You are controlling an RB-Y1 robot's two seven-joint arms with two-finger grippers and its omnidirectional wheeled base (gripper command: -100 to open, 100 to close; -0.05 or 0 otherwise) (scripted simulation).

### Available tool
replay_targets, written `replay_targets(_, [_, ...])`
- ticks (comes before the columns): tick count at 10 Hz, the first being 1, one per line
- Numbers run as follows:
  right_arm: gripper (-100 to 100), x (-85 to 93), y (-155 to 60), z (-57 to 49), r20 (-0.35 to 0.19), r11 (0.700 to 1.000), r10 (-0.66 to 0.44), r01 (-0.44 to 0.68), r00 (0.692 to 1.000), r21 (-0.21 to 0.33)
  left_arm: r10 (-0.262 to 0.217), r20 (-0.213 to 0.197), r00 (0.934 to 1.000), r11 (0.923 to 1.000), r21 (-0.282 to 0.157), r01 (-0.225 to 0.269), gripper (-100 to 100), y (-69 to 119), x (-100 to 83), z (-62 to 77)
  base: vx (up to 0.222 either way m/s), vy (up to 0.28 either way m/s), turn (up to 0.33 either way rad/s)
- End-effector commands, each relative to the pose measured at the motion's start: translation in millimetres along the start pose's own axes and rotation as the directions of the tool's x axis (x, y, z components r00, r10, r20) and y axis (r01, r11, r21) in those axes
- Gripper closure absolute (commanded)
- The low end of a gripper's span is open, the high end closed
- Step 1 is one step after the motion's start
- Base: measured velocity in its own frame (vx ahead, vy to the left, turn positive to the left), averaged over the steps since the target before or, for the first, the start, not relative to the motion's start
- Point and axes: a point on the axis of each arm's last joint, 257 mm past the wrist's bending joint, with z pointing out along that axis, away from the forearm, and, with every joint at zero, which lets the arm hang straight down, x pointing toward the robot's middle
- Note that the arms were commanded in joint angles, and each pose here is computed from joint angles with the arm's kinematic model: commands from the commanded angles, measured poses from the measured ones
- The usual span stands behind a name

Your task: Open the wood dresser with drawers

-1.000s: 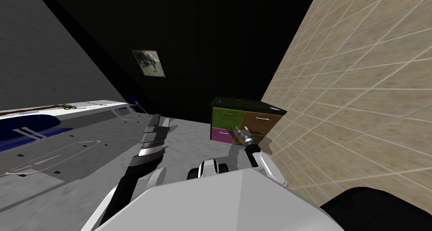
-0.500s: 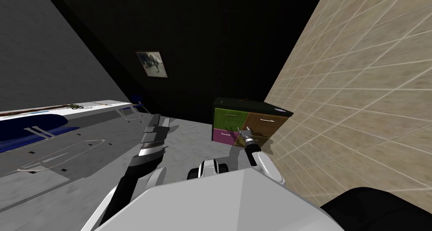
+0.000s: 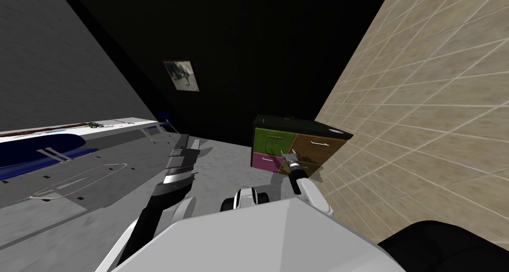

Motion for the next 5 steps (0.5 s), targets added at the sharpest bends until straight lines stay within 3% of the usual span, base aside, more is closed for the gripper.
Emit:
replay_targets(1, [-100,3.8,-4.8,1.5,-0.006,0.998,-0.063,0.064,0.998,0.020,0.000,0.000,1.0000,1.0000,0.000,0.000,0,0.0,0.0,0.0,0.022,0.016,-0.007])
replay_targets(2, [-100,11.6,-12.2,3.4,-0.024,0.994,-0.099,0.100,0.995,0.050,0.000,0.000,1.0000,1.0000,0.000,0.000,0,0.0,0.0,0.0,0.038,0.031,0.078])
replay_targets(5, [-100,10.1,-12.3,3.4,-0.021,0.988,-0.147,0.148,0.989,0.050,0.000,0.000,1.0000,1.0000,0.000,0.000,0,0.0,0.0,0.0,0.029,0.017,0.008])
